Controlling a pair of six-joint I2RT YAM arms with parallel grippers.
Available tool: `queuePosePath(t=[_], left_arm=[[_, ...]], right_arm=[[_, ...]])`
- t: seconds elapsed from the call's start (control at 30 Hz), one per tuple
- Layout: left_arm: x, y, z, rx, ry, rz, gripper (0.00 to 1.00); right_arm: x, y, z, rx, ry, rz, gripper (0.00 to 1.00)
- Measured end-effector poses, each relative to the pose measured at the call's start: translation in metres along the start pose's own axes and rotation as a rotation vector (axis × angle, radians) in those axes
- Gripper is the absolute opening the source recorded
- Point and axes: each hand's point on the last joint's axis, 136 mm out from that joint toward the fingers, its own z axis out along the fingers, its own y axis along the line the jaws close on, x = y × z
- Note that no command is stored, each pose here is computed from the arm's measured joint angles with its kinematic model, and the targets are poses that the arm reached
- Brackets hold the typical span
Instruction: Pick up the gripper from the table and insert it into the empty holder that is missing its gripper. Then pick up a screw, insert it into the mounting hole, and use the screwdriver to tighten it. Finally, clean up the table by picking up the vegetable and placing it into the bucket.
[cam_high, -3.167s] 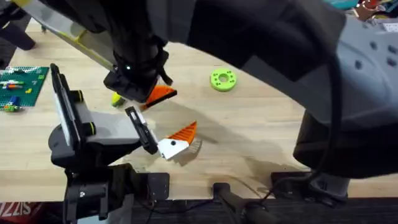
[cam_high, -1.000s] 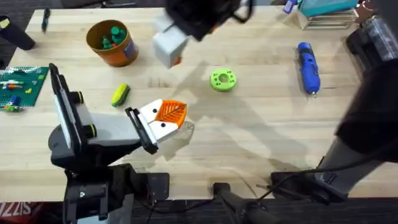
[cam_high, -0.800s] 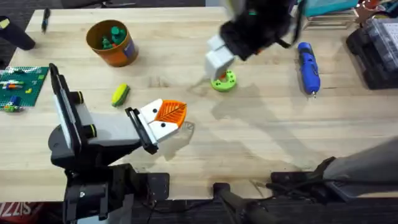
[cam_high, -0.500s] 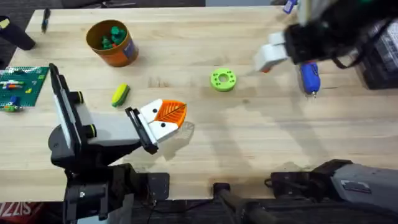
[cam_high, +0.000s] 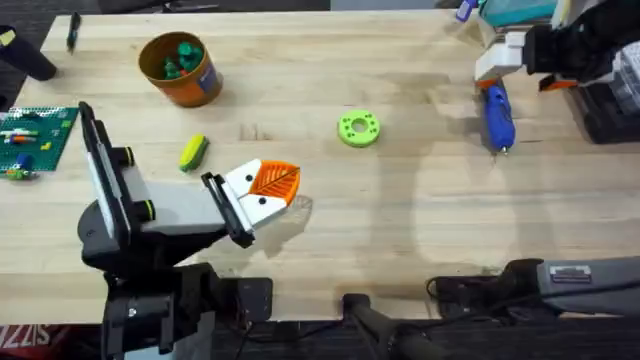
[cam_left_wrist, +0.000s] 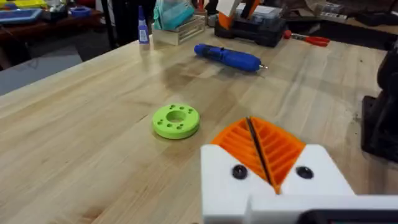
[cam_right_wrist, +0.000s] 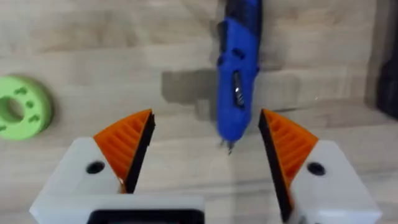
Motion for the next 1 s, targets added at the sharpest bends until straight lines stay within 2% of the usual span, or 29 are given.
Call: queuePosePath(t=[0.13,0.27,0.4,0.67,1.0], left_arm=[[0.0,0.0,0.0,0.0,0.0,0.0,0.002],[0.0,0.0,0.0,0.0,0.0,0.0,0.002],[0.0,0.0,0.0,0.0,0.0,0.0,0.002],[0.0,0.0,0.0,0.0,0.0,0.0,0.002],[0.0,0.0,0.0,0.0,0.0,0.0,0.002]], right_arm=[[-0.016,-0.022,0.016,0.022,-0.034,-0.01,0.994],[-0.018,-0.035,0.033,0.032,-0.007,-0.039,0.994],[-0.018,-0.038,0.054,0.02,0.077,-0.091,0.994],[-0.051,-0.036,0.09,-0.025,0.101,-0.154,0.994],[-0.041,-0.037,0.139,-0.038,0.174,-0.16,0.994]])
